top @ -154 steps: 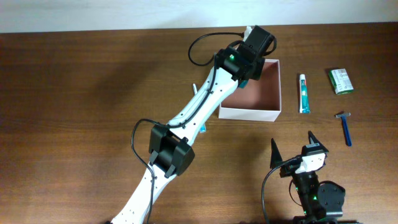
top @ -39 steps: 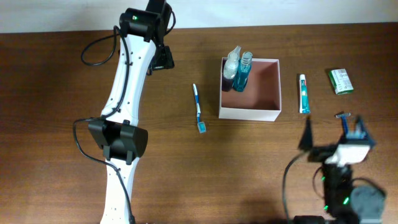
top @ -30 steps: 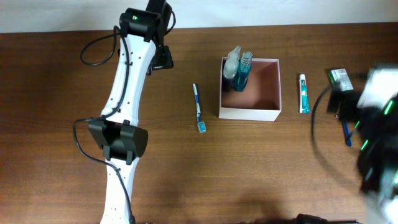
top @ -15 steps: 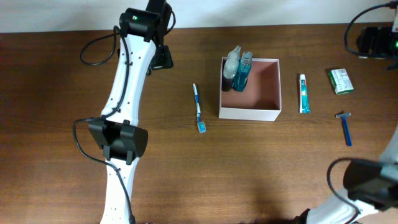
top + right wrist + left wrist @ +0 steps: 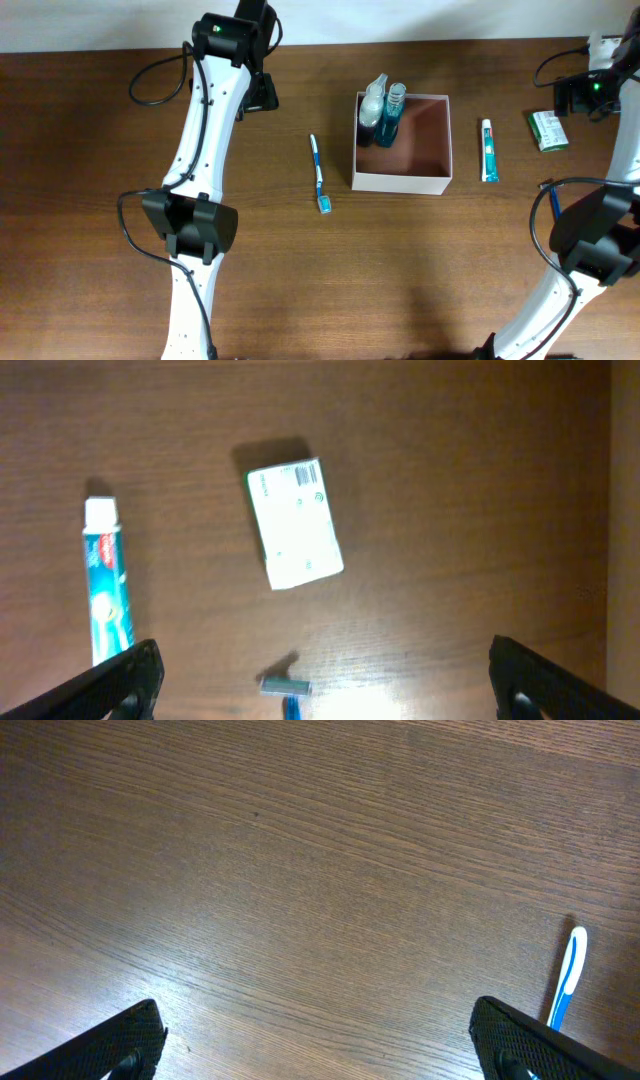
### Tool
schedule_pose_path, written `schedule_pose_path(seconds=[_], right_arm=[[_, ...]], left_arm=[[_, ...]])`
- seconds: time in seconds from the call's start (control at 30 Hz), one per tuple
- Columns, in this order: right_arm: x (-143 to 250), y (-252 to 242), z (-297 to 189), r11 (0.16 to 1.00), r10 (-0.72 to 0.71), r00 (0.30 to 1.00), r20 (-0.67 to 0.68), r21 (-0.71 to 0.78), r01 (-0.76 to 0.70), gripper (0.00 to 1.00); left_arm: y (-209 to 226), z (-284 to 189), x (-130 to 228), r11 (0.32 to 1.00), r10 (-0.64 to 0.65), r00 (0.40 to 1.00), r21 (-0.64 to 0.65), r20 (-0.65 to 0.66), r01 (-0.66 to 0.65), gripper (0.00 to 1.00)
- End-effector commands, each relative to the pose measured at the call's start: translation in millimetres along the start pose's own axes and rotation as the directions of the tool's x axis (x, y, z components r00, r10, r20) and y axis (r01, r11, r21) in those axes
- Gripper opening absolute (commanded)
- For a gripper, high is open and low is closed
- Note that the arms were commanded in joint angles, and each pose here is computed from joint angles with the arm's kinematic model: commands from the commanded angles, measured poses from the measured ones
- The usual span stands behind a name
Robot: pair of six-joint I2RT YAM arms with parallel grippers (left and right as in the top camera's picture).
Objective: Pack container
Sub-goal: 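Move the right gripper over the green soap bar box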
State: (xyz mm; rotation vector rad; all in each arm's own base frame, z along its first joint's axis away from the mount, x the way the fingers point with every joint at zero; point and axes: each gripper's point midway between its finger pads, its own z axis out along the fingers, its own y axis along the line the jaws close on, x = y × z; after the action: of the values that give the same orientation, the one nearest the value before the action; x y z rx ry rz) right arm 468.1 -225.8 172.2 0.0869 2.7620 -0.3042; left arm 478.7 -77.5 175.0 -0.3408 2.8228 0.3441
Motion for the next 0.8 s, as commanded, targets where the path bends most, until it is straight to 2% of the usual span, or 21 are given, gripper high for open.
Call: schedule_pose_path(seconds=[0.0,0.17,0.57,0.77], right_arm=[[0,-5,26,1.0,-0.011,1.0,-0.022,0.016,0.011,0.99],[8,18,60,0.98,-0.174,0.984,-0.044,-0.11,0.169,0.99],[-5,5,105,0.985,-0.154,0.988,0.006,-0.072,0.154,0.99],[15,6,135,0.984,-0.138,0.989,-0.045,-0.116,0.132,0.99]], left_arm=[[2,0,0,1.0,0.014,1.0,-0.011,0.002,-0.014,0.99],[2,0,0,1.0,0.014,1.0,-0.011,0.002,-0.014,0.99],[2,0,0,1.0,0.014,1.0,-0.011,0.002,-0.014,0.99],[2,0,0,1.0,0.014,1.0,-0.011,0.002,-0.014,0.99]])
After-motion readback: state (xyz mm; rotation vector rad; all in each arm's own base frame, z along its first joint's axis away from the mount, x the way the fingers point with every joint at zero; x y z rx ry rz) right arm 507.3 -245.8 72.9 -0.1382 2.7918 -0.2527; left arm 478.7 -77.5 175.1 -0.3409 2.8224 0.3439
